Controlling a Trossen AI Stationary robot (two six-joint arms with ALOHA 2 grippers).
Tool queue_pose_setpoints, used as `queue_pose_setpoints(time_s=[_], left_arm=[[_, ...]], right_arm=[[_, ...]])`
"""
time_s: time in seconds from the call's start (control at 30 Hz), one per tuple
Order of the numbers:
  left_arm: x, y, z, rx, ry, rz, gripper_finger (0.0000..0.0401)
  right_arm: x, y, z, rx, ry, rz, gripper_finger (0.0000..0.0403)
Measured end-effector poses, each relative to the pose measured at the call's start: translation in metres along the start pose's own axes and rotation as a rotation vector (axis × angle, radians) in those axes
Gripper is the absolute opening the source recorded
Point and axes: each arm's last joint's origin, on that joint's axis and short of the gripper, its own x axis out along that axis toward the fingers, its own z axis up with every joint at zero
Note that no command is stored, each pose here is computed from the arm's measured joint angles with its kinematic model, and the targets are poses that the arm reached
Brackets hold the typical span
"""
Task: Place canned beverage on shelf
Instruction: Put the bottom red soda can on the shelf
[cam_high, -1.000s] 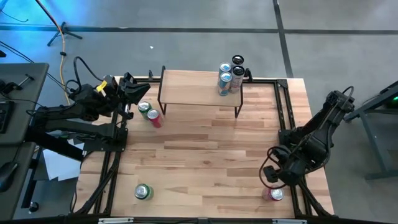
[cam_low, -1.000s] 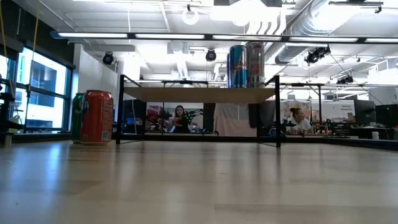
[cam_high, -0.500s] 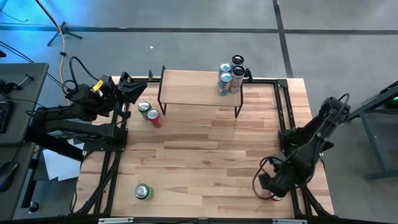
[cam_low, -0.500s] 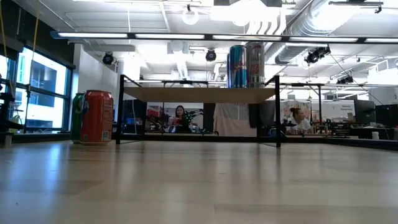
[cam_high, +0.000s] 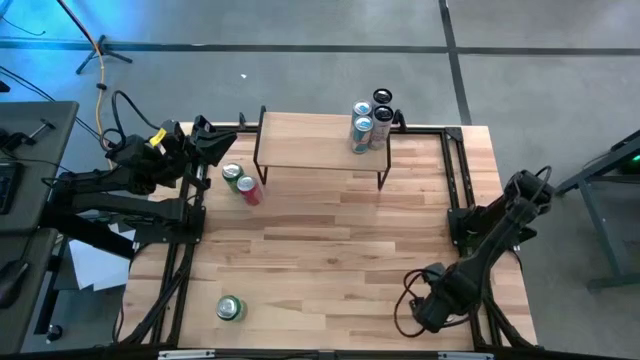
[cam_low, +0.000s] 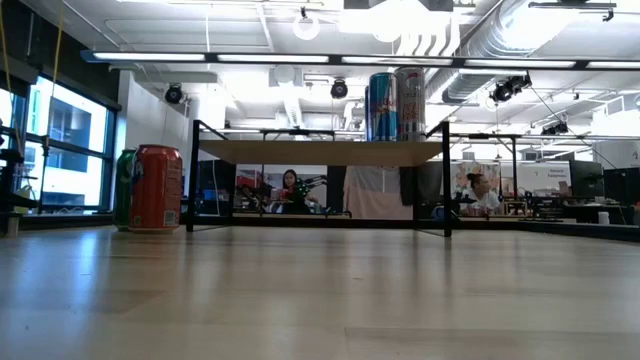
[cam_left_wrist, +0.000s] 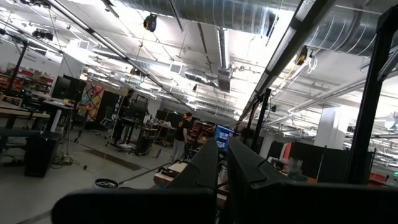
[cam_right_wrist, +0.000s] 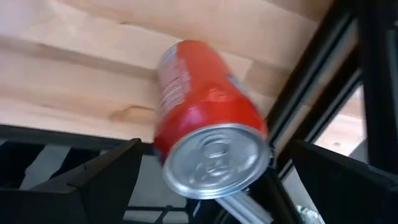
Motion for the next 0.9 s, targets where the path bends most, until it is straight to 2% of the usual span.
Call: queue_pose_setpoints(time_s=[0.13,0.37,0.63,0.9], left_arm=[[0.000,0.000,0.000,0.000,0.000,0.000,0.0001],[0.000,0.000,0.000,0.000,0.000,0.000,0.0001],[0.000,0.000,0.000,0.000,-0.002,0.008,0.0001],[0.000,0.000,0.000,0.000,-0.003,0.011,0.0001]], right_arm=[[0.002,0.006,-0.003,-0.041,0.019,0.044,0.0397],[0.017,0.012,-0.003,-0.087,0.028,-0.039,0.0397],[0.020,0.015,-0.001,-0.073,-0.017,-0.031,0.0394],[0.020,0.014,0.000,-0.051,-0.020,-0.040,0.0348]])
